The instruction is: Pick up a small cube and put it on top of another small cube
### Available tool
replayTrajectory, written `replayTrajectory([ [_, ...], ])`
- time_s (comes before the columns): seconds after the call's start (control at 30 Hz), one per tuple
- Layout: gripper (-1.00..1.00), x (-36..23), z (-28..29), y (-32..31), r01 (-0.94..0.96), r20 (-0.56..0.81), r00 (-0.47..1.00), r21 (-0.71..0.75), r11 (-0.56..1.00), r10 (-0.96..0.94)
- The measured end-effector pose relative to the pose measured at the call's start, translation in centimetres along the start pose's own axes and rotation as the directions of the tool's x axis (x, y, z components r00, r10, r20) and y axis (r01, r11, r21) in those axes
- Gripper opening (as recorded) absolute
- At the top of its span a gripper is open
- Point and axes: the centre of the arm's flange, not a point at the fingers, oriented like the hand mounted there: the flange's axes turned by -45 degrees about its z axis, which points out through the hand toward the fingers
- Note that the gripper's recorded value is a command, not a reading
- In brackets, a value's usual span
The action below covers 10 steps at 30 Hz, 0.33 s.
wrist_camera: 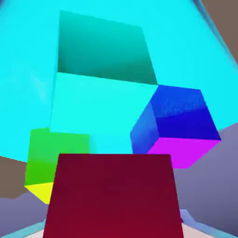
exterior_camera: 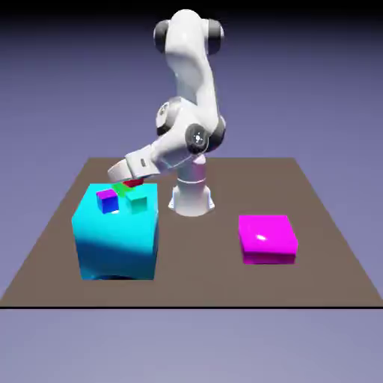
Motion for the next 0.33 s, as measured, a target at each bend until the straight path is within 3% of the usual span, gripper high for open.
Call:
replayTrajectory([
  [0.07, -1.00, -2.1, 1.9, 0.6, -0.050, -0.032, 0.998, 0.147, 0.988, 0.056],
  [0.23, -1.00, -0.5, 7.3, -0.1, -0.051, -0.032, 0.998, 0.147, 0.988, 0.056],
  [0.27, 1.00, -0.3, 8.1, -0.2, -0.050, -0.032, 0.998, 0.147, 0.988, 0.056],
  [0.33, 1.00, -0.3, 8.1, -0.2, -0.050, -0.032, 0.998, 0.146, 0.988, 0.056],
])
